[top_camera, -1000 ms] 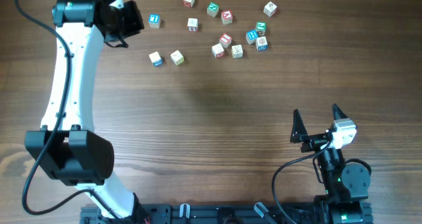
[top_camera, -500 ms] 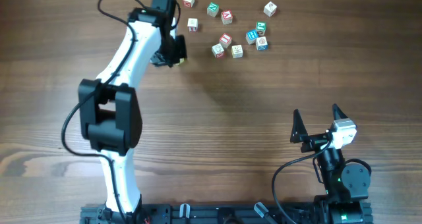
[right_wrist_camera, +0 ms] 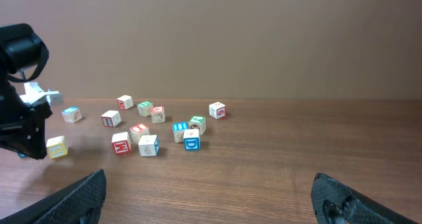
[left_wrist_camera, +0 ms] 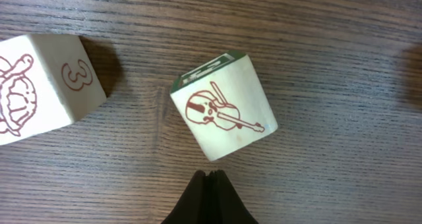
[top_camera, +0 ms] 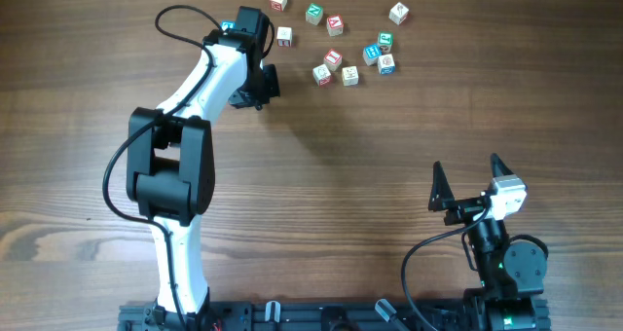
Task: Form a horizontal line
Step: 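Reach the left gripper forward over the block cluster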
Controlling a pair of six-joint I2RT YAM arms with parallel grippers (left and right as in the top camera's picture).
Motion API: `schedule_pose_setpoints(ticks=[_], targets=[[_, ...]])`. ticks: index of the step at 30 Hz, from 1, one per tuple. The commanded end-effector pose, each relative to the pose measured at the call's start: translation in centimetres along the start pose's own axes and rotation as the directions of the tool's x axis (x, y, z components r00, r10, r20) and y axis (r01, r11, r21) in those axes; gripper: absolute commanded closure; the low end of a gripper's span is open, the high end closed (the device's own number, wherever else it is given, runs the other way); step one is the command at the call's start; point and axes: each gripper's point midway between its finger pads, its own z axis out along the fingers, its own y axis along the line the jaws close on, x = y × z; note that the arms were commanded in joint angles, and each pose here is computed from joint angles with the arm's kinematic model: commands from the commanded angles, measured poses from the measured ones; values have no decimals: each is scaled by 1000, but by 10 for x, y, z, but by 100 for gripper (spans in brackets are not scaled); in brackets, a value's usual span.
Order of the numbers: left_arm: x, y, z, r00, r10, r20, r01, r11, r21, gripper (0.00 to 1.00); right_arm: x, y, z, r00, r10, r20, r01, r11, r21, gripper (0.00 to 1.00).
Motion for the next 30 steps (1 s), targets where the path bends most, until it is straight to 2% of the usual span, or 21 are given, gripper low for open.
schedule_pose_setpoints(ticks=[1,8,11,12,14,19,20,22,24,30], targets=[[1,4,11,1000,-13,4,13,1000,-18,96,-3,1,0,1000,-10,13,11,1000,-9,0],[-51,-7,11,973,-19,231,15,1000,19,95,-3,1,0,1000,-10,12,11,1000,-9,0],[-60,-11,8,963,-23,270,14,999,37,94,-3,1,0,1000,-10,12,11,1000,-9,0],[-61,-12,8,962,-23,272,13,999,38,91,-3,1,0,1000,-10,13,11,1000,-9,0],[-69,-14,-4,958,-25,287,13,999,44,84,-3,1,0,1000,-10,13,11,1000,-9,0],[-107,-29,-61,925,-42,377,9,996,86,79,-3,1,0,1000,-11,13,11,1000,-9,0],[-114,-33,-68,915,-44,402,5,995,99,71,-3,1,0,1000,-11,13,11,1000,-9,0],[-116,-44,-71,912,-43,408,-18,989,145,41,-3,1,0,1000,-10,13,11,1000,-9,1],[-109,-61,-67,924,-30,380,-52,978,202,25,-3,1,0,1000,-11,13,11,1000,-9,0],[-81,-104,-49,942,49,331,-130,965,228,23,-3,1,0,1000,-10,13,11,1000,-9,0]])
